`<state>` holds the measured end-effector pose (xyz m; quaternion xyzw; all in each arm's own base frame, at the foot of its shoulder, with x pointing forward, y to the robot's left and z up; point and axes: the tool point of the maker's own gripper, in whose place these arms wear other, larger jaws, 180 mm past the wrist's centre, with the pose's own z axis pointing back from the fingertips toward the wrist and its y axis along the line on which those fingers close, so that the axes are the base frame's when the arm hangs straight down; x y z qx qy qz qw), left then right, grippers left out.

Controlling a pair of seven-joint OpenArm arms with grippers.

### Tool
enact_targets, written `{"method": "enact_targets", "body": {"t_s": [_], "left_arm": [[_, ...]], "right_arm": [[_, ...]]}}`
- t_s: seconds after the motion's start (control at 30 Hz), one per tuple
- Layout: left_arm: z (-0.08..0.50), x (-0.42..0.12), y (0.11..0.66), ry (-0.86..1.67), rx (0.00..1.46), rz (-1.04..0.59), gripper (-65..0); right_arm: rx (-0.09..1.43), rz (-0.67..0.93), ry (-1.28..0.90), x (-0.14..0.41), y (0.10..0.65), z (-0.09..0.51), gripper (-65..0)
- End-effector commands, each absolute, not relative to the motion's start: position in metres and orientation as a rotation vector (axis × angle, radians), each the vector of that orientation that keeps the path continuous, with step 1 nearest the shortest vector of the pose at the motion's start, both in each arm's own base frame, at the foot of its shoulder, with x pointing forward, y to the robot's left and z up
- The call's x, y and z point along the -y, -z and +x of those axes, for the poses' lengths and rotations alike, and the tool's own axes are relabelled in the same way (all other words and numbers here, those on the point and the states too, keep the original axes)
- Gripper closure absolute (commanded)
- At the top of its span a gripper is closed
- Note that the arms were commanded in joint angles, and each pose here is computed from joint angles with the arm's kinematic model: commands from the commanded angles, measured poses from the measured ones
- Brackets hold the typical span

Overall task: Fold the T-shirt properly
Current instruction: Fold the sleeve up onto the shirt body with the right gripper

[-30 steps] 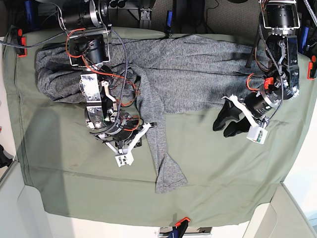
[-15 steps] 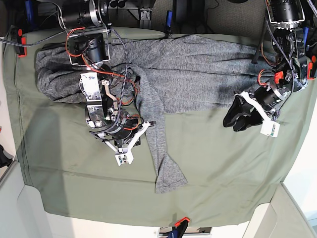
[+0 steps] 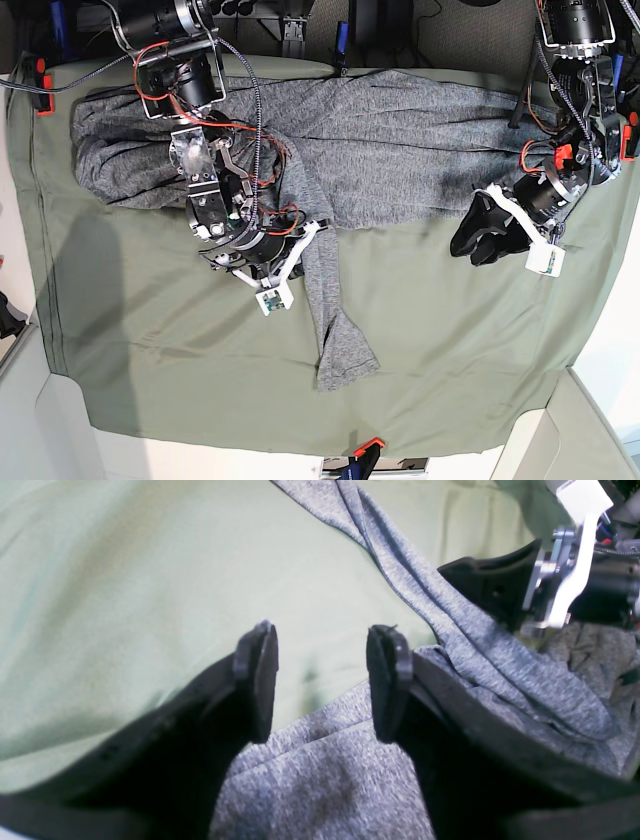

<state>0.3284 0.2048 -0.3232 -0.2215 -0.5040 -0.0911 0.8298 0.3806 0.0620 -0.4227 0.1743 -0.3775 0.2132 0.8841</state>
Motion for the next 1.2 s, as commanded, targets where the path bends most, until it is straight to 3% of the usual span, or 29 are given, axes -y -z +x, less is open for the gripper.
{"method": "enact_targets", "body": {"t_s": [0.0, 0.27, 0.57, 0.83, 0.97, 1.03, 1.17], "left_arm": [[0.336, -0.208, 0.305, 0.208, 1.126, -0.471, -28.8], [0.340, -0.210, 0.301, 0.215, 1.156, -0.450, -28.8], [0.346, -0.209, 0.294, 0.226, 1.173, -0.448, -28.8], [0.362, -0.169, 0.302, 0.394, 1.163, -0.421, -28.8], [0.384, -0.141, 0.312, 0.468, 1.148, -0.404, -28.9], [0.395, -0.129, 0.323, 0.496, 1.118, -0.401, -32.6], [0.410, -0.118, 0.341, 0.466, 1.065, -0.434, -35.5]], "right_arm": [[0.741, 0.423, -0.499, -0.087, 0.422, 0.365, 0.0], [0.787, 0.443, -0.681, -0.129, 0.404, 0.337, 0.0], [0.930, 0.448, -0.688, -0.132, 0.349, 0.338, 0.0], [1.047, 0.368, -0.585, -0.095, 0.306, 0.368, 0.0], [1.078, 0.308, -0.436, -0.044, 0.294, 0.390, 0.0], [1.085, 0.284, -0.351, -0.015, 0.292, 0.399, 0.0], [1.063, 0.431, -0.327, -0.008, 0.292, 0.394, 0.0]]}}
